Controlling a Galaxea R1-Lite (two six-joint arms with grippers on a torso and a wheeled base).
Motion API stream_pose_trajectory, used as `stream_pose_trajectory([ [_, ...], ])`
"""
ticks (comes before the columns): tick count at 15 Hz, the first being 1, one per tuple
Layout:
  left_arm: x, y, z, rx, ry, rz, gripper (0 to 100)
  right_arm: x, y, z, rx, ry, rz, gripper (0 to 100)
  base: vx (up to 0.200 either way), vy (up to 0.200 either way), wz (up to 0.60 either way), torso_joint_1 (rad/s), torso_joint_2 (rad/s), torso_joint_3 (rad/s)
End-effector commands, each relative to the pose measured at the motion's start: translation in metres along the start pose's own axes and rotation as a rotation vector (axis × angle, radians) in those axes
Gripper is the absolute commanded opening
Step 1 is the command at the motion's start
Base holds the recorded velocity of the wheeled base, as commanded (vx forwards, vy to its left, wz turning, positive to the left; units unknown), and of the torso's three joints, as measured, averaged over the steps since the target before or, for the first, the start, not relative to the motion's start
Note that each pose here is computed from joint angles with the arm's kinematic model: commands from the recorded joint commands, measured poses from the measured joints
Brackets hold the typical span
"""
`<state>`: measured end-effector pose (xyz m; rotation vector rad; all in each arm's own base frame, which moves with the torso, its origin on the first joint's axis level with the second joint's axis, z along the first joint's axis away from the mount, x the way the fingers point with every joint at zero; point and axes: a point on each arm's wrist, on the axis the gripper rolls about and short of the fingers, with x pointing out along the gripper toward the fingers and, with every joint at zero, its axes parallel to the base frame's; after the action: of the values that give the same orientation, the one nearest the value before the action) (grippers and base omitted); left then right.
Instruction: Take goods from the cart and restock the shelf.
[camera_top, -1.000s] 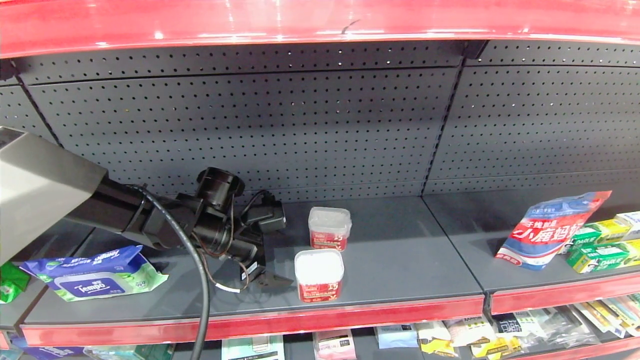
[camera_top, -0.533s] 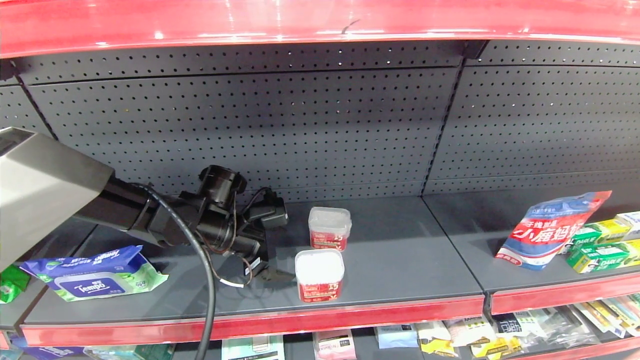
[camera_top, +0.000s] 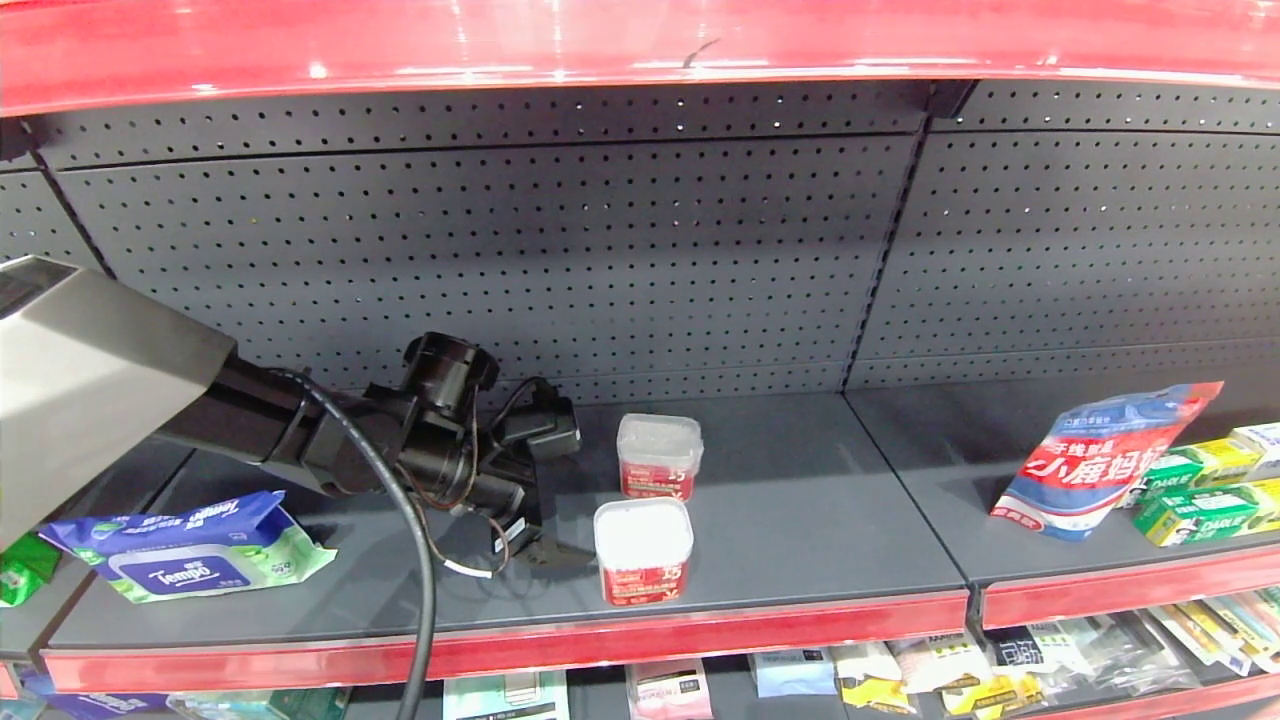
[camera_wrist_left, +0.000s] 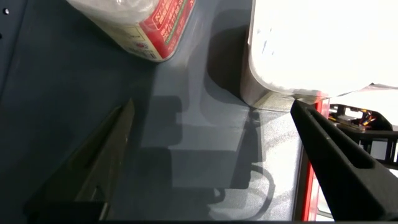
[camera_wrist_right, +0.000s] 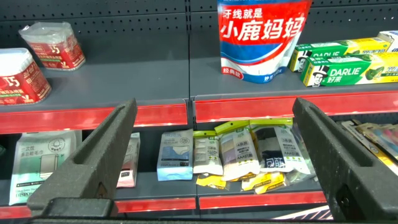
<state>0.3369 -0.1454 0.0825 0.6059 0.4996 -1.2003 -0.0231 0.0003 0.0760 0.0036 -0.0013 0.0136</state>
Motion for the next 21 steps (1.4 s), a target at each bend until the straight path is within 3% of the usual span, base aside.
stream_pose_trajectory([
  [1, 0.0004, -0.0001, -0.0001, 0.000, 0.000, -0.001, 100, 0.0001, 0.0000, 0.0000, -0.001, 0.001, 0.000, 100, 0.000, 0.000, 0.00, 0.000, 0.00, 0.000],
  [21, 0.0082, 0.0022, 0.0035, 0.020, -0.016, 0.003, 100, 0.0001, 0.0000, 0.0000, -0.001, 0.001, 0.000, 100, 0.000, 0.000, 0.00, 0.000, 0.00, 0.000],
])
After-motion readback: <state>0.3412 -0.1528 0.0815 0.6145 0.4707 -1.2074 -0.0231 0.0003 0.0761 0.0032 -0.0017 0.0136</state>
